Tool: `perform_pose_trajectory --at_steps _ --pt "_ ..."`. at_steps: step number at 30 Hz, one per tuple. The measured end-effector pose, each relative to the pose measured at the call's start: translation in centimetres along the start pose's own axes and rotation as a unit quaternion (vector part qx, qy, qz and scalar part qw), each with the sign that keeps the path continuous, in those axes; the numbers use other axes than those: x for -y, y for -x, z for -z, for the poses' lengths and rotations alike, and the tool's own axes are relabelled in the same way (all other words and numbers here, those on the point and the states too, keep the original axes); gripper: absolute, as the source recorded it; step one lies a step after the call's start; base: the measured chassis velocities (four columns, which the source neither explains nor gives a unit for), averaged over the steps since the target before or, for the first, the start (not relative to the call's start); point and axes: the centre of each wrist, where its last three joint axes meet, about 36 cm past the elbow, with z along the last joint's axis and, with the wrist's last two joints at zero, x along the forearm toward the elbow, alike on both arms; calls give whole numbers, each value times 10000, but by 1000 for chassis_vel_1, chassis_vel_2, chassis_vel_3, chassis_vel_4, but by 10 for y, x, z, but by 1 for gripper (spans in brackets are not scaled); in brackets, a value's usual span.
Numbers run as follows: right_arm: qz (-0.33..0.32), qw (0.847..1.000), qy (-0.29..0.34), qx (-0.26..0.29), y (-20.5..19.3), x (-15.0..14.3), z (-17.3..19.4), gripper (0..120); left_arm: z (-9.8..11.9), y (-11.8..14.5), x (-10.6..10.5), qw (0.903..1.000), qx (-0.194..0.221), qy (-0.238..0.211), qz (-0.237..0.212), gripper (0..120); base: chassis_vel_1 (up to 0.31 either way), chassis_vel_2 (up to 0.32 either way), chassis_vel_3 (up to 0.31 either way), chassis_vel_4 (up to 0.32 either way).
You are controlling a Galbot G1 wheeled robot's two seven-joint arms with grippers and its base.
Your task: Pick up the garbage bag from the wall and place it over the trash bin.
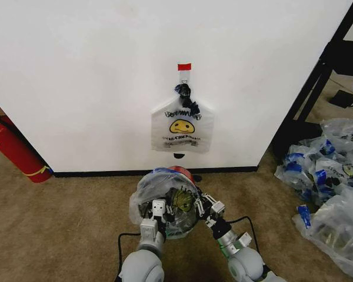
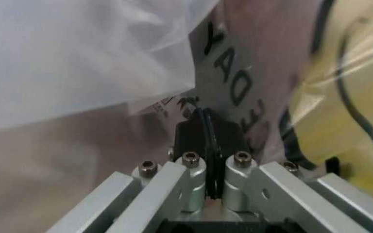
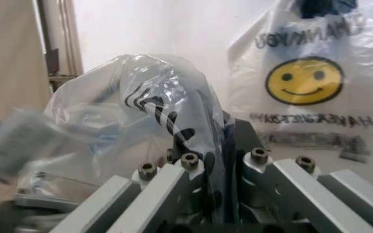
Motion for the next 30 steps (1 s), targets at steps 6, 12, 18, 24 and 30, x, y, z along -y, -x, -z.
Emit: perform_pose_trajectory --at_steps 6,12,18,24,30 --pt "191 9998 -1 49 -3 -6 3 2 -6 19 -2 9997 38 98 227 0 0 0 0 0" --pt "292 9995 21 87 -2 -9 4 2 -9 30 -3 9994 46 118 315 0 0 0 0 0" --pt "409 9991 59 95 -2 -12 4 2 -8 35 -4 9997 65 45 216 0 0 0 0 0" --pt "545 9984 132 107 -4 -13 5 2 -5 48 -7 9999 32 -133 24 0 0 0 0 0" --pt "598 9980 157 98 -6 -13 6 2 0 61 -12 9997 13 -255 9 0 0 0 0 0"
